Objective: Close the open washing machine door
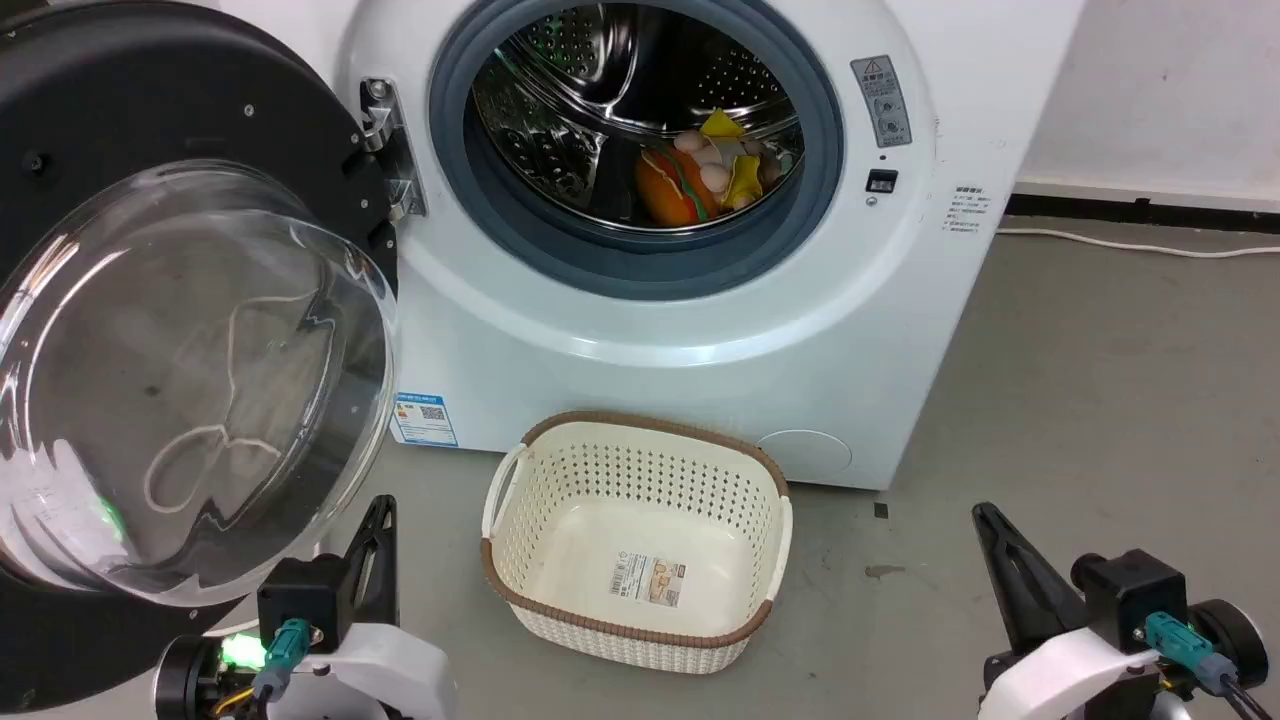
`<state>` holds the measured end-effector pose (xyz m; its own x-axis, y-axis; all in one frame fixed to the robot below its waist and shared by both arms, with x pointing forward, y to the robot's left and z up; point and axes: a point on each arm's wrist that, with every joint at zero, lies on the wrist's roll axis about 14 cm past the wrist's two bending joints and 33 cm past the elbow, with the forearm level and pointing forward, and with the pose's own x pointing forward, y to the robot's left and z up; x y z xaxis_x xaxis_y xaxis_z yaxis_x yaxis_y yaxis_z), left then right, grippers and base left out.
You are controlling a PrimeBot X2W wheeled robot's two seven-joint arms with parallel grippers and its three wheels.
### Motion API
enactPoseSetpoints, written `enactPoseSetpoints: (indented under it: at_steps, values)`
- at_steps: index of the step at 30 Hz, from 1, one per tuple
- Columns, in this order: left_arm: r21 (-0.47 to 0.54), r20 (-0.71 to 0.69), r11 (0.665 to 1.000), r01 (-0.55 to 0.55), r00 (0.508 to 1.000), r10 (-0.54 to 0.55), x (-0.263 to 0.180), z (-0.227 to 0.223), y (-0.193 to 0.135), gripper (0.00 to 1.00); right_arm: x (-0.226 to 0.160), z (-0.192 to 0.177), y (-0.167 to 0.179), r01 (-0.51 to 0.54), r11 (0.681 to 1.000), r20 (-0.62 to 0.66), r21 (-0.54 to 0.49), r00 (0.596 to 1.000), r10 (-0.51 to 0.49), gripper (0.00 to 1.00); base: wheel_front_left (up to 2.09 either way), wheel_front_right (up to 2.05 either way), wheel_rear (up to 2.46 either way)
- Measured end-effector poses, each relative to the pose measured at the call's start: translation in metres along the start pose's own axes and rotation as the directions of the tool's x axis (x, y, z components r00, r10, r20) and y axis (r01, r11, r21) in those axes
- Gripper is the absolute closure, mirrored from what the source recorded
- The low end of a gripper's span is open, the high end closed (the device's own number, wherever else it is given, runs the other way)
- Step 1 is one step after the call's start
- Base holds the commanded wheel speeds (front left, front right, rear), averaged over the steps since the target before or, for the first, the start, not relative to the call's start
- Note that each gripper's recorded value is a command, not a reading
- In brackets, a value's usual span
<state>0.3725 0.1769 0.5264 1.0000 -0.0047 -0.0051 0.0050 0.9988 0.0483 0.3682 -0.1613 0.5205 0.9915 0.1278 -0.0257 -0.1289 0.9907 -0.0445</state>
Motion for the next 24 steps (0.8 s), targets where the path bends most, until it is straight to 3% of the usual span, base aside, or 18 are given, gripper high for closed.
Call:
enactPoseSetpoints:
  at_steps: [24]
  values:
    - [0.0,0.0,1.0,0.0,1.0,0.0,0.0,0.0,0.0,1.0,0.0,0.0,0.0,0.0,1.0,0.0,0.0,1.0,0.0,1.0,0.0,0.0,0.0]
